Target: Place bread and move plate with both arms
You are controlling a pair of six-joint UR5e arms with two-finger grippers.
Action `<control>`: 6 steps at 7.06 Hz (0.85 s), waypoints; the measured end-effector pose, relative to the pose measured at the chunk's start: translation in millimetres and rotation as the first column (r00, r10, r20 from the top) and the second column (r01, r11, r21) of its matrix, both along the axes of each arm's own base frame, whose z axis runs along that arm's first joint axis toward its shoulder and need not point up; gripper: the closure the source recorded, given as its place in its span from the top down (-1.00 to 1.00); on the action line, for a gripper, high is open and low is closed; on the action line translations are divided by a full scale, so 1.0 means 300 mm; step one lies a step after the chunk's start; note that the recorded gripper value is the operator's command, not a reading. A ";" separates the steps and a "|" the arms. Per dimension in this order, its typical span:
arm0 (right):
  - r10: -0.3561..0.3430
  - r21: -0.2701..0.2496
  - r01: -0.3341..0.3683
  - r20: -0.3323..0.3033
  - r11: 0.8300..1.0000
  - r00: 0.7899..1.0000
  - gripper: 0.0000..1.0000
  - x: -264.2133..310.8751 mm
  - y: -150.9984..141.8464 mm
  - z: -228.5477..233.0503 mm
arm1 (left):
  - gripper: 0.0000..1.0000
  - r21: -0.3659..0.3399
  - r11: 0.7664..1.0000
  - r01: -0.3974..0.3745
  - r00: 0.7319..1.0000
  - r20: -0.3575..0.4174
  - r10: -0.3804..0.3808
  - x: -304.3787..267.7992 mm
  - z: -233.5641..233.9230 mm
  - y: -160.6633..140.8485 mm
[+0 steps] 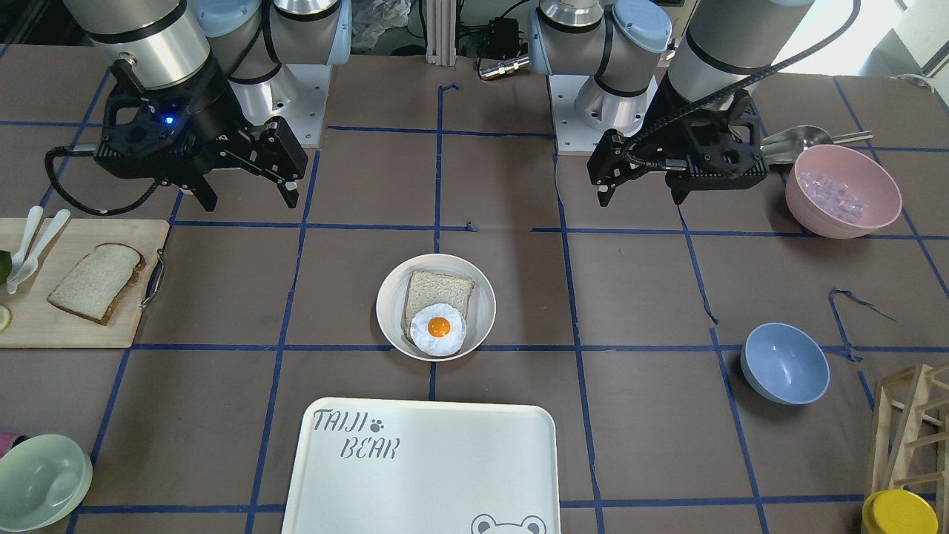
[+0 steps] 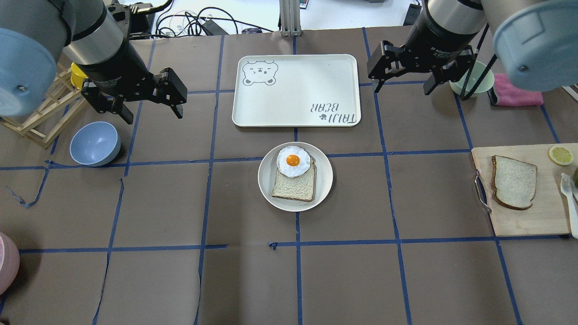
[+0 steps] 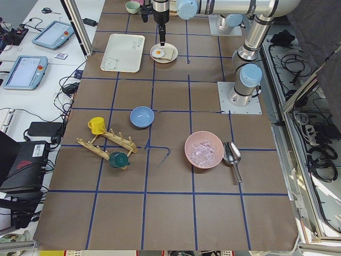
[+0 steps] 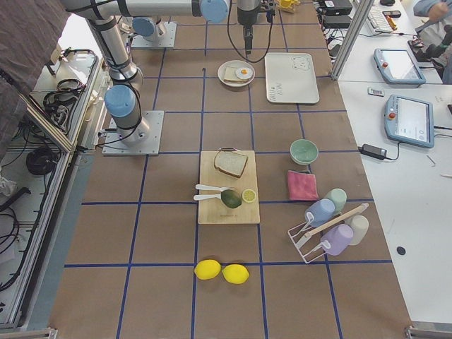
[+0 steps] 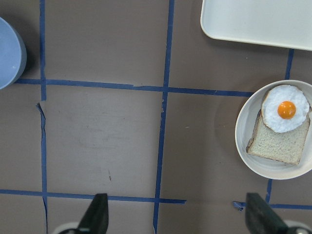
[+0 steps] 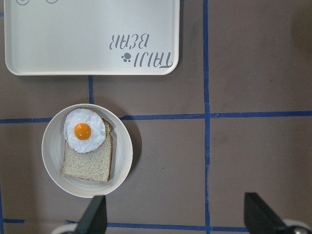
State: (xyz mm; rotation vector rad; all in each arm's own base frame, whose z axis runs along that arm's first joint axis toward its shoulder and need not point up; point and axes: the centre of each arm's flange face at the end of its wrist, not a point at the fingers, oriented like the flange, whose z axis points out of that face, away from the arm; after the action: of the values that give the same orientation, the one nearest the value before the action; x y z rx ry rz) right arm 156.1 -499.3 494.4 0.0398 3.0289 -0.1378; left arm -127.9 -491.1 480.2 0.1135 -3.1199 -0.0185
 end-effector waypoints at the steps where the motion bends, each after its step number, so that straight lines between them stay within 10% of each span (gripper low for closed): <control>1: -0.007 0.005 0.007 -0.032 1.000 0.999 1.00 -0.011 0.002 -0.004 | 1.00 0.002 1.000 0.001 1.000 0.000 -0.001 0.000 -0.001 0.001; 6: -0.096 0.131 0.130 -0.235 0.983 0.967 1.00 -0.241 -0.003 -0.179 | 1.00 0.017 1.000 0.003 1.000 0.000 -0.003 0.017 -0.023 0.004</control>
State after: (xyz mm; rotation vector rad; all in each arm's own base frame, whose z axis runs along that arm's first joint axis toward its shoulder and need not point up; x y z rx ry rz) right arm 83.9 -500.2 440.8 0.2248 3.2603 0.0763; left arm -122.9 -489.9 473.4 0.1089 -3.1202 -0.0445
